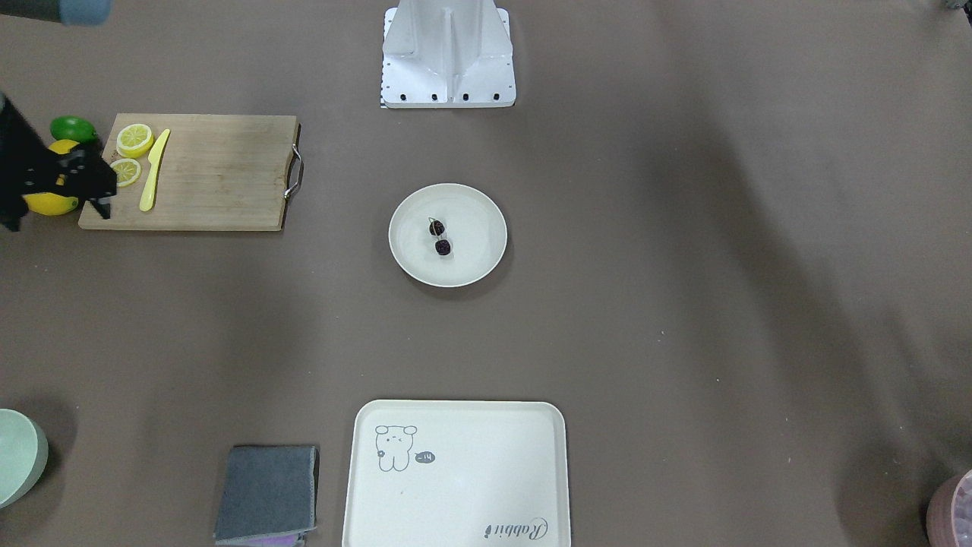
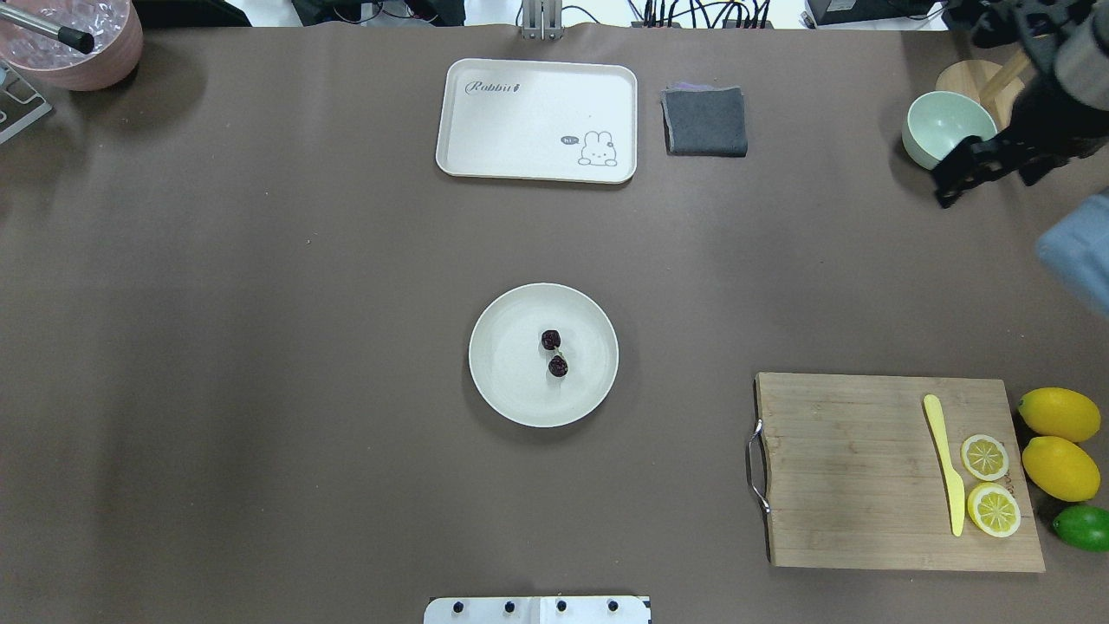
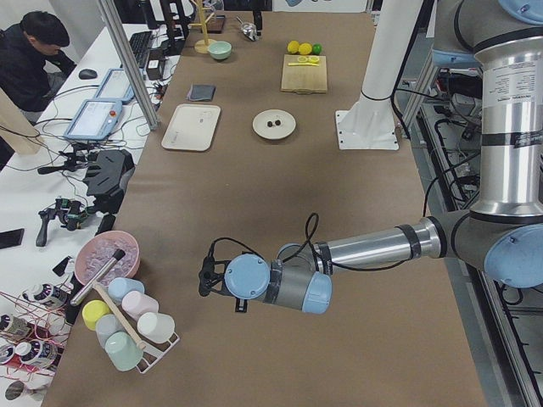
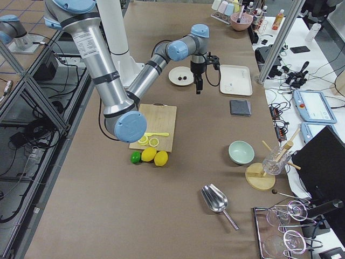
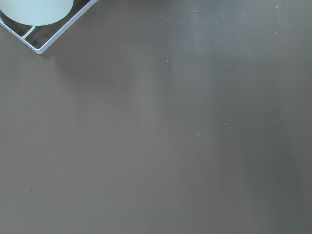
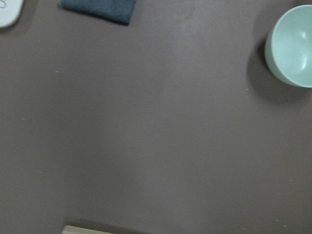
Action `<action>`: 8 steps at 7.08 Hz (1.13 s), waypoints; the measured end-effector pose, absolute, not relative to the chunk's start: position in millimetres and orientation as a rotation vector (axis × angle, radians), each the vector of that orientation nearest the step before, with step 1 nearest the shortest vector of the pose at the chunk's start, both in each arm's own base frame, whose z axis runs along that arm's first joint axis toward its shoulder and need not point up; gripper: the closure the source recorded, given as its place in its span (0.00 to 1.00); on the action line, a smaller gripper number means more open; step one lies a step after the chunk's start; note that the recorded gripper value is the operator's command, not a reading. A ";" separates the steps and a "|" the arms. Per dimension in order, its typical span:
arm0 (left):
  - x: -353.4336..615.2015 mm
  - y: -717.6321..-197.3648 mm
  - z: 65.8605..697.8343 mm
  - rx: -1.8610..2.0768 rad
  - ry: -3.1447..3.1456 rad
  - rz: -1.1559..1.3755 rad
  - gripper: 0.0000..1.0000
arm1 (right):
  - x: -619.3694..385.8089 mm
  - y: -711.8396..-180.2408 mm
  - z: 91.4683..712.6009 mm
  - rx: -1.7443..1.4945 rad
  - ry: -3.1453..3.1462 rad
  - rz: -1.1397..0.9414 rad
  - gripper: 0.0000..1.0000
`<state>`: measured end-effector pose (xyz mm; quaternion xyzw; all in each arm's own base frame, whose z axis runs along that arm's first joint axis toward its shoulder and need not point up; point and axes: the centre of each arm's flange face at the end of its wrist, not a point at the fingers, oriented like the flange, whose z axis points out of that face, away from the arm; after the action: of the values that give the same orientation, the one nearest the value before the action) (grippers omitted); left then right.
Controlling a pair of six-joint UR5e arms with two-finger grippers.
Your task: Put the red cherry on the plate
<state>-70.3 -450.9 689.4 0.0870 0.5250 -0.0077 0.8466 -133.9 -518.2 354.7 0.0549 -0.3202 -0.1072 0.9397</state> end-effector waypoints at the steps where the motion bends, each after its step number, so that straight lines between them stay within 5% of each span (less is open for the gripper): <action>1: -65.5 -454.4 683.1 0.192 1.106 0.004 0.02 | -82.7 -520.3 391.1 0.109 -0.650 -0.243 0.00; 5: -10.9 -469.3 648.8 0.197 1.097 0.154 0.02 | 77.4 -536.2 549.1 0.029 -0.704 -0.249 0.00; 8: 8.2 -469.9 637.7 0.193 1.114 0.204 0.02 | 113.8 -552.6 601.2 0.037 -0.766 -0.252 0.00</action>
<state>8.2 -469.9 637.7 0.0912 0.5270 0.0967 0.8394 113.8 -552.6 601.2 0.0179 -0.3728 -0.1225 0.9196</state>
